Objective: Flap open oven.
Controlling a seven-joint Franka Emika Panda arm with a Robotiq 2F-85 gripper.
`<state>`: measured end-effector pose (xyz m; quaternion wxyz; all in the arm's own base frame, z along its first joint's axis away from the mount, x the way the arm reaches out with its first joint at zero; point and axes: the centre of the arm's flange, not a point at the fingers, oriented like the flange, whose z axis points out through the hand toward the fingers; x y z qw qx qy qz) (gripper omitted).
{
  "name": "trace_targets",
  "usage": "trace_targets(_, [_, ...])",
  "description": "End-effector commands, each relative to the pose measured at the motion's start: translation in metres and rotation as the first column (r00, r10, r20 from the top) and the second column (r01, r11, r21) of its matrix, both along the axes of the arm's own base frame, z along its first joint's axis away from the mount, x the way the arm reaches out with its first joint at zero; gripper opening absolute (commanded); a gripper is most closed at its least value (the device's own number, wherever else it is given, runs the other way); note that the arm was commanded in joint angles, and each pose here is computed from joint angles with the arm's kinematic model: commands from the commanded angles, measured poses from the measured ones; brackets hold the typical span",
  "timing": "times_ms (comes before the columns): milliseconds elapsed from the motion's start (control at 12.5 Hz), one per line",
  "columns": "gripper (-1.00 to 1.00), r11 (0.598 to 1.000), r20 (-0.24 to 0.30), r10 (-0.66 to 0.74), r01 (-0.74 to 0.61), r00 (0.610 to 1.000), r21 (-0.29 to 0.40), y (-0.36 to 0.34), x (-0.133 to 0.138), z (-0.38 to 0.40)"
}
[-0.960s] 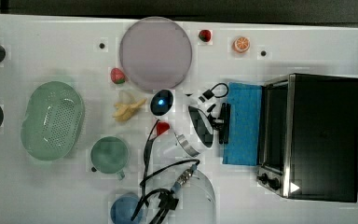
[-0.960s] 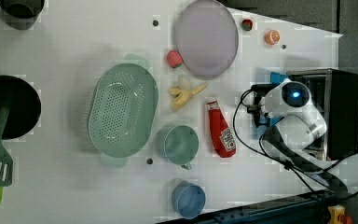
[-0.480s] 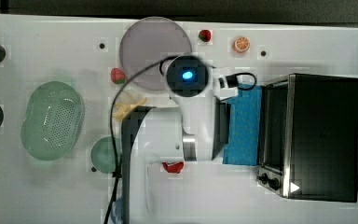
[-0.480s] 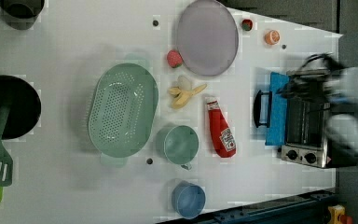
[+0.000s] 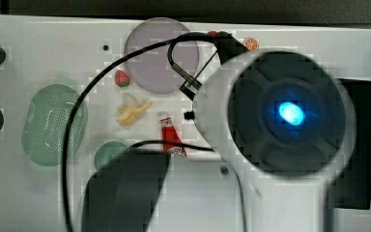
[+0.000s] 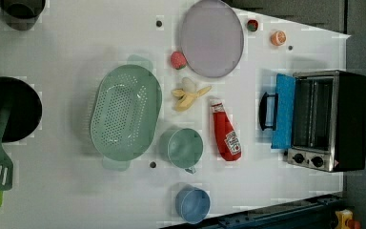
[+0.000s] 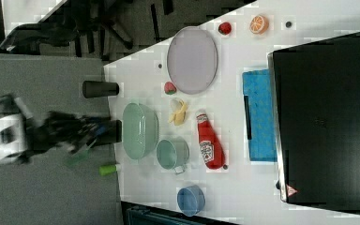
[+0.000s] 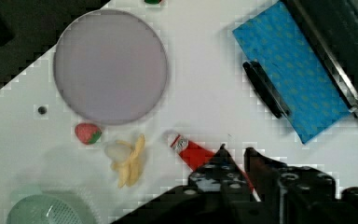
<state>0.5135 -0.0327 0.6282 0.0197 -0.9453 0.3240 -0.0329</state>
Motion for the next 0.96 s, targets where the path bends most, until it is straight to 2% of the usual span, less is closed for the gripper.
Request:
trace_targets(80, [-0.65,0.989,-0.093,-0.145,0.143,0.985,-0.028,-0.001,0.013,-0.021])
trace_targets(240, [-0.65,0.951,-0.113,-0.308,0.306,0.945,-0.033,-0.001,0.008,-0.014])
trace_targets(320, [-0.65,0.943,-0.114,-0.333,0.331,0.936,-0.035,0.002,0.008,-0.014])
trace_targets(560, [-0.65,0.950,-0.086,-0.311,0.310,0.946,-0.029,0.011,0.015,-0.015])
trace_targets(960, [-0.65,0.951,-0.096,-0.309,0.307,0.946,-0.034,0.013,0.018,-0.021])
